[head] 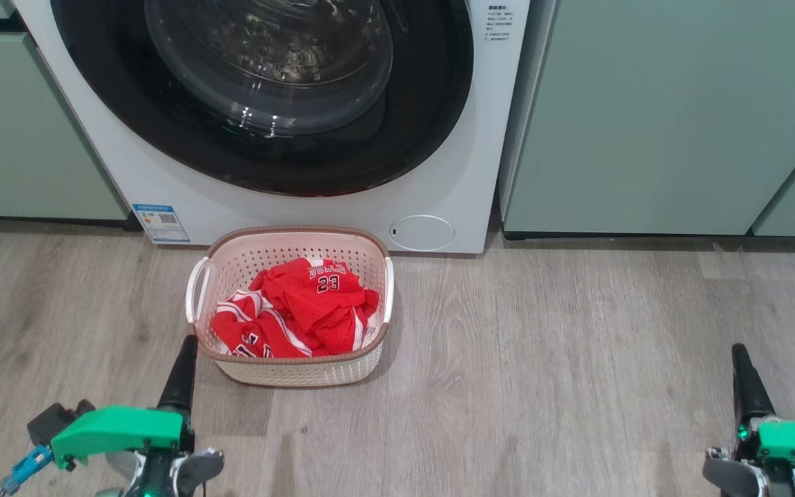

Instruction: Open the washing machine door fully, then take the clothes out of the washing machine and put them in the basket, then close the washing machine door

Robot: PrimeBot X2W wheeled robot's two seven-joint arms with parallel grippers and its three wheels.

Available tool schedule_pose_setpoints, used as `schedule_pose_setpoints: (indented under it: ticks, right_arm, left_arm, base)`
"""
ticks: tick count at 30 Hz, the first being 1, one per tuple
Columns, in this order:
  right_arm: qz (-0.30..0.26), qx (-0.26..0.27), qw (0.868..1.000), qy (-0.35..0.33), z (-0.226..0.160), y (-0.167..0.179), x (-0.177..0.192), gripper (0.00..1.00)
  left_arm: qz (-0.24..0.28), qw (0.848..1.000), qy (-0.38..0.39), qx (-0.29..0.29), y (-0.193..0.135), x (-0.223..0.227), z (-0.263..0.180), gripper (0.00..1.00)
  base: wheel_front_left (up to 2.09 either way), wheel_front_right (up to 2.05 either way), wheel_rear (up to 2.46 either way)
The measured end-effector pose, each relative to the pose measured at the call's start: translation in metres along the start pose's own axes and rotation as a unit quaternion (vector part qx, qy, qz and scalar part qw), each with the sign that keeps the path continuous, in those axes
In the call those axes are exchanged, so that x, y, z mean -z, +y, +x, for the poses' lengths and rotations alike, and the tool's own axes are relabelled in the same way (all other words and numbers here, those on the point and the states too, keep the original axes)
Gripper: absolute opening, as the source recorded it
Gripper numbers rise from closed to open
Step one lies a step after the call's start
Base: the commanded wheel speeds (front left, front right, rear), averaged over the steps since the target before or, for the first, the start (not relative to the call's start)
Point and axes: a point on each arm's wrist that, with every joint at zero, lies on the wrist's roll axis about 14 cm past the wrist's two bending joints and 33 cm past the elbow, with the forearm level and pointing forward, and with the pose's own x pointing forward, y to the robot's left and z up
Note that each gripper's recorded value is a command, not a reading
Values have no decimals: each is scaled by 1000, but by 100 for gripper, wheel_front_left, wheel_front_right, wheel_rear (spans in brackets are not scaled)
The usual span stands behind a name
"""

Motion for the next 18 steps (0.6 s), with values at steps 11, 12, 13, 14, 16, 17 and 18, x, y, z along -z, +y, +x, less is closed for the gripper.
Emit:
schedule_pose_setpoints:
  ticks: [11,12,13,14,16,17,18]
  right_arm:
    - [57,-12,998,8,5,7,3,0]
    - [62,-12,998,8,5,7,3,0]
    - [67,-12,998,10,5,7,3,0]
    - [72,-13,997,12,6,8,4,0]
    - [83,-15,996,14,7,9,4,0]
    - [88,-17,996,15,8,10,5,0]
    - [93,-19,995,16,9,12,5,0]
  left_arm:
    - [-60,998,-1,15,-8,-3,2,0]
    - [-65,998,0,16,-8,-3,2,0]
    - [-70,997,0,16,-9,-3,2,0]
    - [-75,997,-1,18,-9,-3,2,0]
    - [-87,996,1,22,-12,-3,2,0]
    - [-92,995,1,24,-13,-3,3,0]
    - [-97,995,2,26,-14,-3,3,0]
  base:
    - [0,0,0]
    - [0,0,0]
    - [0,0,0]
    - [0,0,0]
    - [0,0,0]
    - [0,0,0]
    - [0,0,0]
